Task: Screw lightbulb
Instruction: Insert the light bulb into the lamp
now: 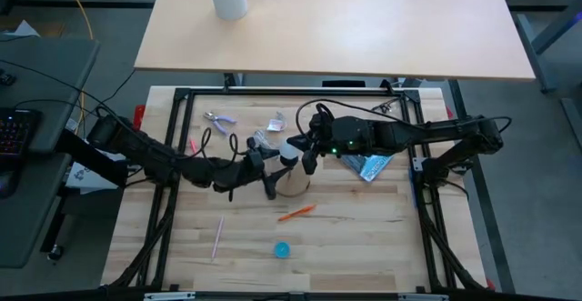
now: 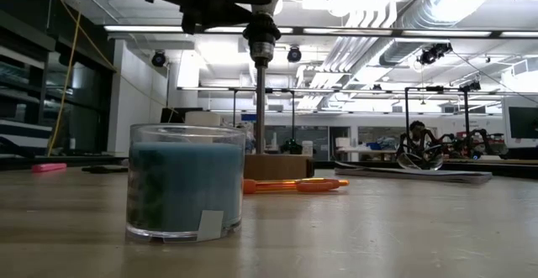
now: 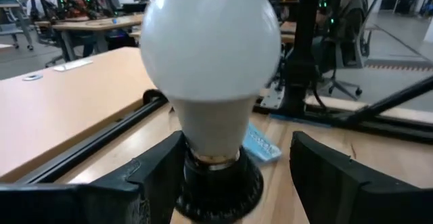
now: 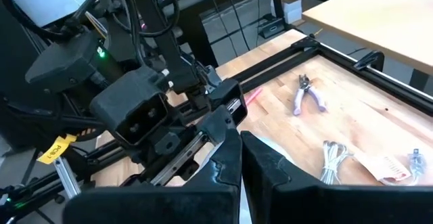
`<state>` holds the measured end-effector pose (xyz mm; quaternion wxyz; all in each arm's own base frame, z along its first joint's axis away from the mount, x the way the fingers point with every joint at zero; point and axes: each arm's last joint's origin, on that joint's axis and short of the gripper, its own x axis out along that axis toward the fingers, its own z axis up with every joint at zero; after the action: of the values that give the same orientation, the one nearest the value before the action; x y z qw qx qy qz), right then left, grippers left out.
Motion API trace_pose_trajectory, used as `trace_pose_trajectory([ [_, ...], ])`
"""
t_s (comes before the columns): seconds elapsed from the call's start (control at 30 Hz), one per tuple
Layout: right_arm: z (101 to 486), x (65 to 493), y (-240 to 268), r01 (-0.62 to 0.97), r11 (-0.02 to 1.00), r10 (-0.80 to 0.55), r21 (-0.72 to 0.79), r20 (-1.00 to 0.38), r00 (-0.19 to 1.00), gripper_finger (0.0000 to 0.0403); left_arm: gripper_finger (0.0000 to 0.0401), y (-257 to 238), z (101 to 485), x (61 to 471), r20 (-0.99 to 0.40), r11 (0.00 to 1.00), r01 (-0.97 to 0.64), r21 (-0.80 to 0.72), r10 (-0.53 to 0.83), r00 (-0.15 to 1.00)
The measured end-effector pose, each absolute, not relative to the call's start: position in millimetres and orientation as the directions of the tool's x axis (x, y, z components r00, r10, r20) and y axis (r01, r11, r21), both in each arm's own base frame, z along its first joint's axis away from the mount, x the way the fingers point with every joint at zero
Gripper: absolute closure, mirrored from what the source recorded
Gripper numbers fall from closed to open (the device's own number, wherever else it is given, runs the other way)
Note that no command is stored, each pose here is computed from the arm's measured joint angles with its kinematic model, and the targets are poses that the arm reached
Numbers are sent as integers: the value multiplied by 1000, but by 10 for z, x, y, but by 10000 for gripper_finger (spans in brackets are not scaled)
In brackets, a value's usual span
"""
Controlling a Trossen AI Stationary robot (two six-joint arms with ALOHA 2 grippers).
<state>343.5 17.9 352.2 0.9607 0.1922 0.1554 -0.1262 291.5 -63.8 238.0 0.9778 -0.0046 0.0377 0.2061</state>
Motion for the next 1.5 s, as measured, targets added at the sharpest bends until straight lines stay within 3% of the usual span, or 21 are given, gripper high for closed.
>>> trace_pose_trajectory([
  [0.4, 3521, 3435, 181, 299, 893, -177, 338, -348, 921, 403, 159, -766, 2380, 2741, -158, 885, -461, 60, 464, 871],
  [0.7, 3521, 3435, 181, 299, 891, -175, 342, -349, 921, 403, 159, -690, 2490, 2665, -149, 868, -497, -4, 491, 858],
  [1.5, 3521, 3436, 182, 291, 894, -167, 342, -349, 922, 403, 159, -683, 2565, 2669, -124, 912, -405, -62, 396, 910],
])
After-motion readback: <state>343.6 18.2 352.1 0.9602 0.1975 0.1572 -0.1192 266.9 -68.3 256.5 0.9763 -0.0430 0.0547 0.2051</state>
